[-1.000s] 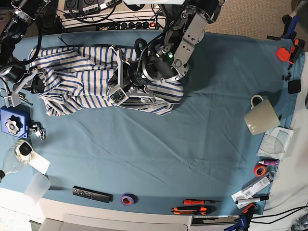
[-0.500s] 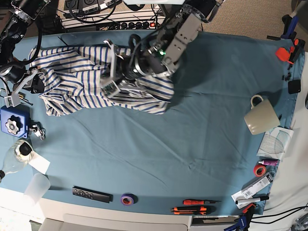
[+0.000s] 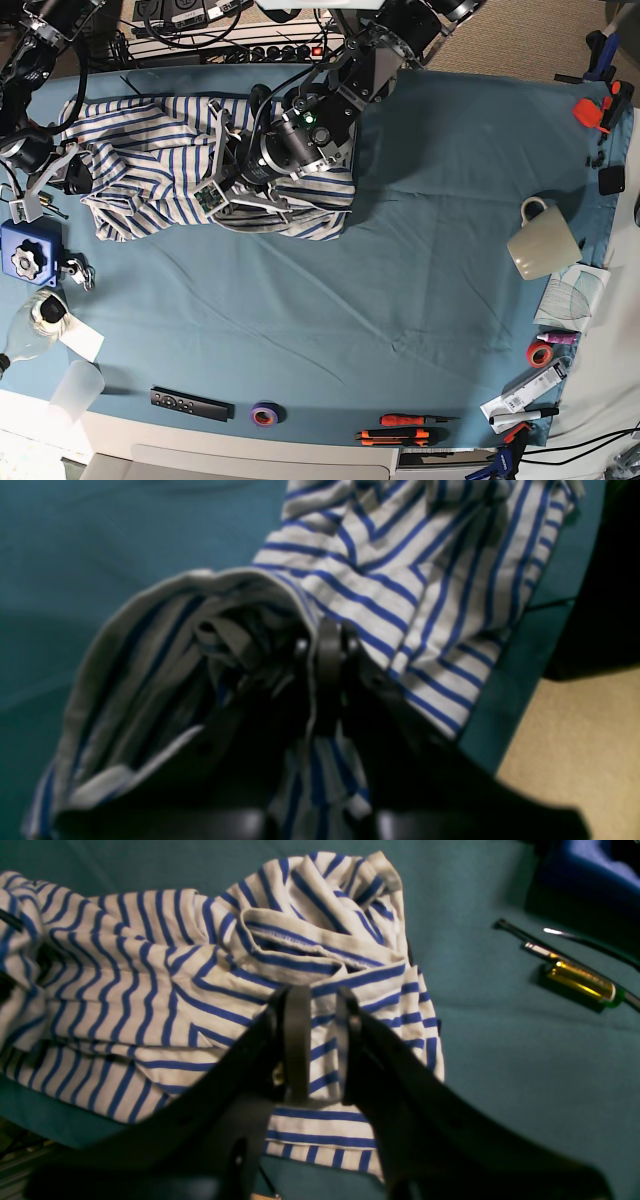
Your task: Fold the T-shirt properly
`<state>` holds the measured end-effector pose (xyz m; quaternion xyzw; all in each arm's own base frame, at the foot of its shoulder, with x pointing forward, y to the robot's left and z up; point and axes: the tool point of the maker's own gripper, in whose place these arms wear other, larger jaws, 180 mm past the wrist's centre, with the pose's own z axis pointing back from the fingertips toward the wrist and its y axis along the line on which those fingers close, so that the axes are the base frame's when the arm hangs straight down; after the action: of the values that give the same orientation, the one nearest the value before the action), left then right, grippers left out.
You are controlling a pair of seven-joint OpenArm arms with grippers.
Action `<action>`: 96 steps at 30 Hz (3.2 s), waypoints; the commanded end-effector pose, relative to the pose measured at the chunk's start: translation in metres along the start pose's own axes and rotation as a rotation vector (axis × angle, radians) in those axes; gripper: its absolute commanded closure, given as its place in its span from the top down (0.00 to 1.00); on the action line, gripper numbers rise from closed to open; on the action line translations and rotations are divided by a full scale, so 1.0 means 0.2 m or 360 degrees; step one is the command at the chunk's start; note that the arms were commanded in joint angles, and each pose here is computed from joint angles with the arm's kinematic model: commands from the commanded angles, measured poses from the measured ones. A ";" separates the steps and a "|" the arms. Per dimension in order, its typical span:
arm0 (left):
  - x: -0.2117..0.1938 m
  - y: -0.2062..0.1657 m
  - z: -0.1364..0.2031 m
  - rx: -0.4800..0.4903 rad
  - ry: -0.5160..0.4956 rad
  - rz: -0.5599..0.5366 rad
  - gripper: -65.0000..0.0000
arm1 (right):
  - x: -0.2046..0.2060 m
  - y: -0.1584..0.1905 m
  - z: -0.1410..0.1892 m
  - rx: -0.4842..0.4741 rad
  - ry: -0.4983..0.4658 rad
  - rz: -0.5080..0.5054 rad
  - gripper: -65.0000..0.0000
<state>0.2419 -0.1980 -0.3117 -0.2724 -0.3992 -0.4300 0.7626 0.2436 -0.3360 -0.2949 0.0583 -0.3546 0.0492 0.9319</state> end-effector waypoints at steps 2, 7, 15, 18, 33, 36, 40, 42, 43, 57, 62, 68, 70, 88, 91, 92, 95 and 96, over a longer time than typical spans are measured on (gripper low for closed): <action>0.09 -0.03 -0.01 -0.0031 -0.0091 0.0013 0.00 | 0.07 -0.02 0.03 -0.0022 -0.0064 0.0035 0.15; 0.10 -0.14 0.00 -0.0234 -0.0114 -0.0104 0.10 | 0.07 -0.02 0.03 -0.0024 -0.0063 0.0036 0.15; 0.19 -0.29 0.05 -0.0505 -0.0259 0.0027 0.46 | 0.04 -0.06 0.03 -0.0096 -0.0020 0.0049 0.15; 0.23 -0.26 0.09 -0.0455 -0.0260 0.0016 0.46 | 0.05 -0.06 0.03 -0.0098 -0.0033 0.0049 0.15; 0.11 0.67 0.47 0.0794 -0.0084 0.0348 0.16 | 0.04 -0.15 0.04 -0.0256 -0.0009 0.0061 0.15; -0.03 0.77 0.54 0.0894 0.0007 0.0447 0.05 | 0.05 -0.15 0.04 -0.0257 -0.0020 0.0058 0.15; -0.23 0.82 0.61 0.0957 0.0177 0.0482 0.00 | 0.07 -0.15 0.04 -0.0257 -0.0052 0.0060 0.15; -0.31 0.80 0.62 0.0955 0.0253 0.0479 0.00 | 0.08 -0.15 0.04 -0.0256 -0.0073 0.0062 0.15; -0.35 0.79 0.62 0.0947 0.0282 0.0487 0.00 | 0.09 -0.15 0.04 -0.0255 -0.0085 0.0062 0.15; -0.38 0.40 0.47 0.0329 0.0218 0.0652 0.00 | 0.10 -0.15 0.05 -0.0256 -0.0114 0.0061 0.15; -0.31 0.27 0.44 0.0130 0.0138 0.0668 0.00 | 0.11 -0.15 0.05 -0.0259 -0.0122 0.0053 0.15; -0.23 -0.10 0.35 -0.0224 0.0138 0.0474 0.00 | 0.11 -0.15 0.05 -0.0259 -0.0125 0.0053 0.15; -0.19 -0.24 0.32 -0.0329 0.0133 0.0379 0.00 | 0.11 -0.15 0.05 -0.0255 -0.0129 0.0052 0.15; -0.24 -0.08 0.44 0.0360 0.0394 0.0034 0.00 | 0.11 -0.15 0.05 -0.0260 -0.0134 0.0055 0.15; -0.27 -0.03 0.46 0.0441 0.0412 0.0022 0.00 | 0.13 -0.15 0.05 -0.0259 -0.0165 0.0058 0.15; -0.27 -0.01 0.46 0.0468 0.0397 0.0022 0.00 | 0.14 -0.15 0.05 -0.0259 -0.0176 0.0059 0.15; -0.26 0.00 0.43 0.0475 0.0370 0.0005 0.00 | 0.15 -0.15 0.05 -0.0258 -0.0197 0.0060 0.15; -0.27 0.00 0.43 0.0473 0.0378 0.0000 0.00 | 0.15 -0.15 0.05 -0.0258 -0.0197 0.0060 0.15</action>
<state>0.1941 -0.1021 -0.3203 -0.1022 -0.3506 -0.3955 0.8427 0.2560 -0.3618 -0.2860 -0.0107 -0.3931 0.0256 0.9191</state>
